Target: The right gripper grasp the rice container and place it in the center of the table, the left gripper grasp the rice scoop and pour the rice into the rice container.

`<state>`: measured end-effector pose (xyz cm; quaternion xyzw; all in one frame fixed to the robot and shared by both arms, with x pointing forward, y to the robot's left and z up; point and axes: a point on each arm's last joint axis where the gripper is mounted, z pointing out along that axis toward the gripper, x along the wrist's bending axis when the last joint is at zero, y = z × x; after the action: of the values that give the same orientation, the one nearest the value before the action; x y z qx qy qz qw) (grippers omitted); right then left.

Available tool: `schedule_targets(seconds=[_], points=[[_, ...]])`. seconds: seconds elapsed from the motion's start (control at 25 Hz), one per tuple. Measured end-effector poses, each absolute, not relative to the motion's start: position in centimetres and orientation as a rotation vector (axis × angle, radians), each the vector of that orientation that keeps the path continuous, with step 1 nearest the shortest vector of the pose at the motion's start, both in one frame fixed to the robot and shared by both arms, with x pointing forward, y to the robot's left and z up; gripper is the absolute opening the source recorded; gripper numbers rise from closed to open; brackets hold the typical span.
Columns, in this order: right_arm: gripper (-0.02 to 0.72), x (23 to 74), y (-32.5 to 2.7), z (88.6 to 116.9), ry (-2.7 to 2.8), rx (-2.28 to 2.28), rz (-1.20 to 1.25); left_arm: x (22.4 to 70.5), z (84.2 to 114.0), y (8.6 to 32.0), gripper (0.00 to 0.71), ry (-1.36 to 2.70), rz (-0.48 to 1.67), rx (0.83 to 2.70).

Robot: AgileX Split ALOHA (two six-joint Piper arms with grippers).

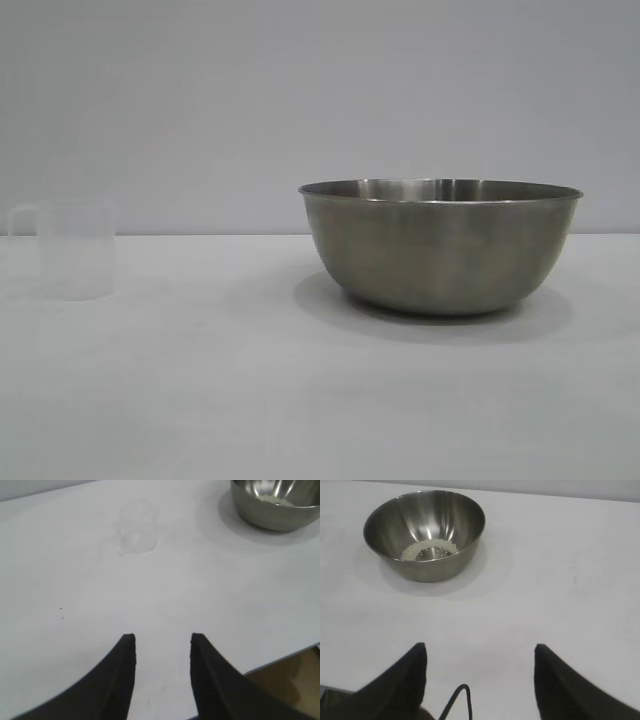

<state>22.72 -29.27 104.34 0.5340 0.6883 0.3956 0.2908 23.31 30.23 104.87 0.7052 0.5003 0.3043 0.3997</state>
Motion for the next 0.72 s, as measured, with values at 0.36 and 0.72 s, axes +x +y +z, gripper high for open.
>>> schedule_targets(seconds=[0.36,0.72], points=[[0.428,22.72,-29.27,104.34,1.836,1.424,1.055,23.40,104.32,30.23,0.220,1.296,0.749,1.800],[0.428,22.72,-29.27,104.34,1.836,1.424,1.055,23.40,104.32,30.22,0.220,1.306,0.754,1.794]])
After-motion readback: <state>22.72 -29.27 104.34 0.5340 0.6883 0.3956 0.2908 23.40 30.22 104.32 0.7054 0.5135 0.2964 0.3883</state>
